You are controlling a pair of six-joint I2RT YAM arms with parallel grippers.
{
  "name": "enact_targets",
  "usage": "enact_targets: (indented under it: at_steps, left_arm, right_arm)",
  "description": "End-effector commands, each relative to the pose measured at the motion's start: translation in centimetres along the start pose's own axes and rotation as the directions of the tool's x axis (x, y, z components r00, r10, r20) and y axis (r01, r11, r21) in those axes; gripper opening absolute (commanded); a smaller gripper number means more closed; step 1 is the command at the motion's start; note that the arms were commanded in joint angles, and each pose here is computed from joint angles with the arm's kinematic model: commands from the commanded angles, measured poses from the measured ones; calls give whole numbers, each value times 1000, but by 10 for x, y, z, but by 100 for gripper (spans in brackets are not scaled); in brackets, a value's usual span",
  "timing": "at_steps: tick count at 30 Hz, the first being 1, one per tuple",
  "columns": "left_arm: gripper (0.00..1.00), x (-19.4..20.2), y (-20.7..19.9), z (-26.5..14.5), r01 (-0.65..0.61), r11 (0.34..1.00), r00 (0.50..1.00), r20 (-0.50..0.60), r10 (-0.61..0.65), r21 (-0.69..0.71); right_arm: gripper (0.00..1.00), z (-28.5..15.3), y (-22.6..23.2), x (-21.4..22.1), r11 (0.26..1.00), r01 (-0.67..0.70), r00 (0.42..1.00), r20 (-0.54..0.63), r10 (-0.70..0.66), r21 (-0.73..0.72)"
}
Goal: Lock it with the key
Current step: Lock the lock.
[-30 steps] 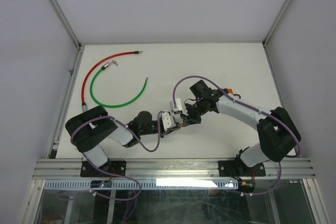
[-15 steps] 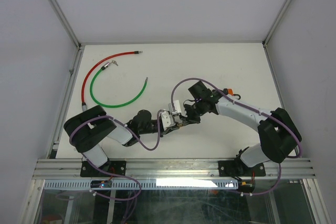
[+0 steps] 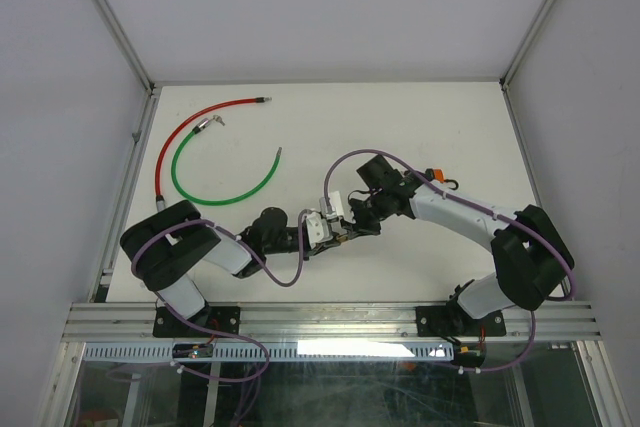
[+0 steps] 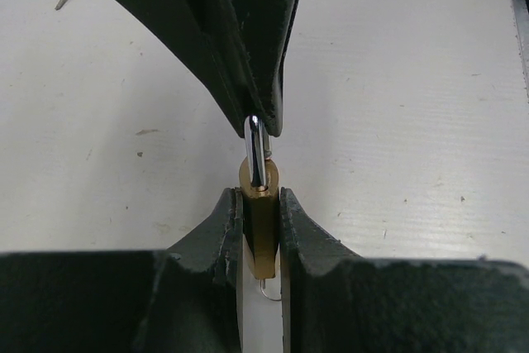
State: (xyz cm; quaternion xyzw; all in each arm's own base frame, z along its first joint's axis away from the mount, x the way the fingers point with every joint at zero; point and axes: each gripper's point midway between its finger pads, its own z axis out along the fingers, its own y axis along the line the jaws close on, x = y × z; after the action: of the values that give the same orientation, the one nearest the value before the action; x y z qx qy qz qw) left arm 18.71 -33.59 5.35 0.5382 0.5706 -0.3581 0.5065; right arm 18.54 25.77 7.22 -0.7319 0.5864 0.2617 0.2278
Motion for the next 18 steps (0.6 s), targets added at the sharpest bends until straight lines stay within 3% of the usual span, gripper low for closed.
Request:
enact_targets:
  at_steps: [1,18]
  left_arm:
    - [0,14,-23,-2,90,990,995,-60,-84,107]
    - [0,14,-16,-4,117,990,992,-63,-112,83]
  right_arm:
    - [0,12,-21,-15,977,204,979,-30,-203,63]
    - [0,5,-19,-20,980,199,979,-53,-198,24]
